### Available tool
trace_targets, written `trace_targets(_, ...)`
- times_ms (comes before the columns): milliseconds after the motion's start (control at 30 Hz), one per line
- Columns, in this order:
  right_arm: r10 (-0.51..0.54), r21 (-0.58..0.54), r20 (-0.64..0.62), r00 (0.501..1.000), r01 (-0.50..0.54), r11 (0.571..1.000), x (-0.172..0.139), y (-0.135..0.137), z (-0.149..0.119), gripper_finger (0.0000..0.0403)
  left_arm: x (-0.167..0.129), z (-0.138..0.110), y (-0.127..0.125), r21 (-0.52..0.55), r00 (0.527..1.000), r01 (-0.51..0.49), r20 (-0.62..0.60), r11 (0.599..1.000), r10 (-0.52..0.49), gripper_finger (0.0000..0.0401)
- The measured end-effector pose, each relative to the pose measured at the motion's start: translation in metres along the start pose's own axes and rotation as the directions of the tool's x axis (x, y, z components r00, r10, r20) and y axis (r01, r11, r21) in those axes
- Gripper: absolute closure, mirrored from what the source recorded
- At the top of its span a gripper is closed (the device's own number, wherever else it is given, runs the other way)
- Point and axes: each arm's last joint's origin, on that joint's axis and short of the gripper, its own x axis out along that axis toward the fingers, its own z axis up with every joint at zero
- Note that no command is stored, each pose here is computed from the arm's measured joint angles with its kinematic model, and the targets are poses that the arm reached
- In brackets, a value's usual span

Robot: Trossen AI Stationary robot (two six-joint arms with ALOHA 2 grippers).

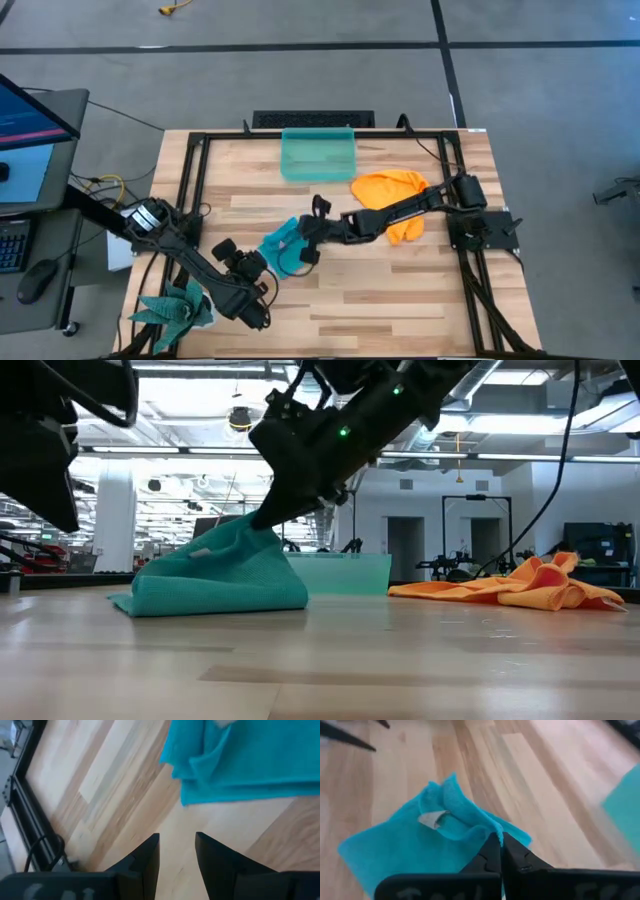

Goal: Roll microfiber towels into tight, uniform cylinder then place into a basket
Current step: Fold the blue microfiber cloth

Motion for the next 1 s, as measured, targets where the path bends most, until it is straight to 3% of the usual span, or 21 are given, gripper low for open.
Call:
trace_targets(267, 0.042, 0.04, -0.013, 0.999, -0.041, 0.998, 0.003, -0.009, 0.001, 0.0377, -0.002, 0.005, -0.014, 0.014, 0.984, 0.11, 0.143, 0.994, -0.111, 0.0283)
trace_targets(567, 0.041, -0.017, -0.021, 0.999, -0.041, 0.999, 0.002, -0.009, 0.001, 0.0269, 0.008, -0.002, -0.024, -0.022, 0.954, 0.183, 0.246, 0.983, -0.172, 0.0283)
trace_targets(733, 0.031, -0.046, -0.07, 0.997, -0.034, 0.998, -0.025, -0.016, 0.012, 0.0233, 0.028, -0.013, -0.026, -0.074, 0.947, 0.215, 0.261, 0.974, -0.189, 0.0283)
trace_targets(900, 0.026, -0.078, -0.121, 0.992, -0.036, 0.996, -0.066, -0.025, 0.024, 0.0228, 0.036, -0.016, -0.022, -0.111, 0.942, 0.221, 0.282, 0.969, -0.182, 0.0283)
trace_targets(1000, 0.042, -0.121, -0.116, 0.992, -0.056, 0.991, -0.091, -0.023, 0.027, 0.0232, 0.032, -0.012, -0.022, -0.071, 0.921, 0.257, 0.321, 0.964, -0.222, 0.0283)
